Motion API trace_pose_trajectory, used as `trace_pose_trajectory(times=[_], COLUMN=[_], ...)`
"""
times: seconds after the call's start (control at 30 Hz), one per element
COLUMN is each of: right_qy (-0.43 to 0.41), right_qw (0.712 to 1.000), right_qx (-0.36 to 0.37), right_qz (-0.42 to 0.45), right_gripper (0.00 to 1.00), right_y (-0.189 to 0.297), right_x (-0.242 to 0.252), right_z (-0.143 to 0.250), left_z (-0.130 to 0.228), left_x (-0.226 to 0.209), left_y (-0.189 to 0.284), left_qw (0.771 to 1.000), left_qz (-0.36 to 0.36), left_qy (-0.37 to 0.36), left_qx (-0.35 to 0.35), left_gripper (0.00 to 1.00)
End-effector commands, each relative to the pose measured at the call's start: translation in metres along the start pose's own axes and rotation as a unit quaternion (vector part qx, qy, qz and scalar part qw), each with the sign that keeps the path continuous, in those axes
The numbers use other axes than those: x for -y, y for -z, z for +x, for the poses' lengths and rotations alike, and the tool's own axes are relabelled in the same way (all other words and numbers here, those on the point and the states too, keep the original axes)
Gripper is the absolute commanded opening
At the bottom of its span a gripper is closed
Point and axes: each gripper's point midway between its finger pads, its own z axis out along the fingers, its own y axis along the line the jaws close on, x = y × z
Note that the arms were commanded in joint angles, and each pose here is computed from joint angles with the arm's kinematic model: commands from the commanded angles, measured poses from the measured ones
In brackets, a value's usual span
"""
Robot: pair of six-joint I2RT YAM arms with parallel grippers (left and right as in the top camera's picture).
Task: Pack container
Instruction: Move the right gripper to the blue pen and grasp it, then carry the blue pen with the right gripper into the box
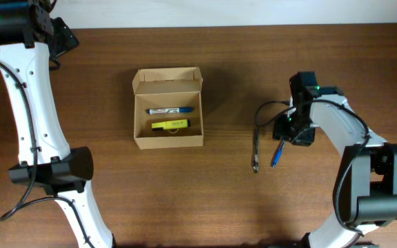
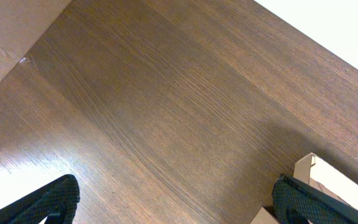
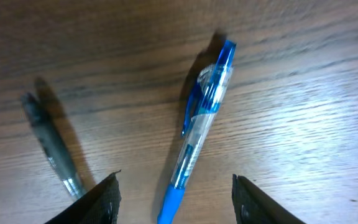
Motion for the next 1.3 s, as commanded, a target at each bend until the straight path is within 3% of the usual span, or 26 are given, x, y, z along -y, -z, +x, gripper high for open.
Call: trace_pose_trajectory(times=[0.0, 0.37, 0.57, 0.7, 0.73, 0.77, 0.9, 1.03, 1.27], right_qy=[-0.020, -0.109, -0.115, -0.115, -0.115, -0.115, -0.078, 0.001, 0.154], right_qw=[1.000, 0.994, 0.993, 0.993, 0.993, 0.993, 0.996, 0.995, 0.953], right_qx=[0.005, 0.021, 0.018, 0.019, 0.019, 0.020, 0.038, 0.088, 0.245], right_qz=[-0.009, 0.009, 0.011, 0.010, 0.010, 0.009, -0.010, -0.045, -0.093], right_gripper=[0.57, 0.52, 0.51, 0.31, 0.21, 0.04, 0.04, 0.04, 0.04], right_y=[-0.003, -0.019, -0.034, -0.036, -0.036, -0.036, -0.033, 0.004, 0.164], right_x=[-0.002, 0.008, 0.012, 0.012, 0.012, 0.011, 0.004, -0.015, -0.070], right_z=[0.002, 0.001, 0.011, 0.012, 0.011, 0.011, 0.000, -0.028, -0.076], left_z=[-0.005, -0.005, -0.005, -0.005, -0.005, -0.005, -0.005, -0.005, -0.005], left_x=[-0.008, -0.008, -0.008, -0.008, -0.008, -0.008, -0.008, -0.008, -0.008], left_y=[0.014, 0.014, 0.014, 0.014, 0.014, 0.014, 0.014, 0.014, 0.014], left_qw=[1.000, 1.000, 1.000, 1.000, 1.000, 1.000, 1.000, 1.000, 1.000], left_qz=[0.003, 0.003, 0.003, 0.003, 0.003, 0.003, 0.003, 0.003, 0.003], left_qy=[0.000, 0.000, 0.001, 0.001, 0.000, 0.001, 0.000, 0.000, 0.000], left_qx=[0.016, 0.016, 0.016, 0.016, 0.016, 0.016, 0.016, 0.016, 0.016], left_gripper=[1.00, 1.00, 1.00, 1.00, 1.00, 1.00, 1.00, 1.00, 1.00])
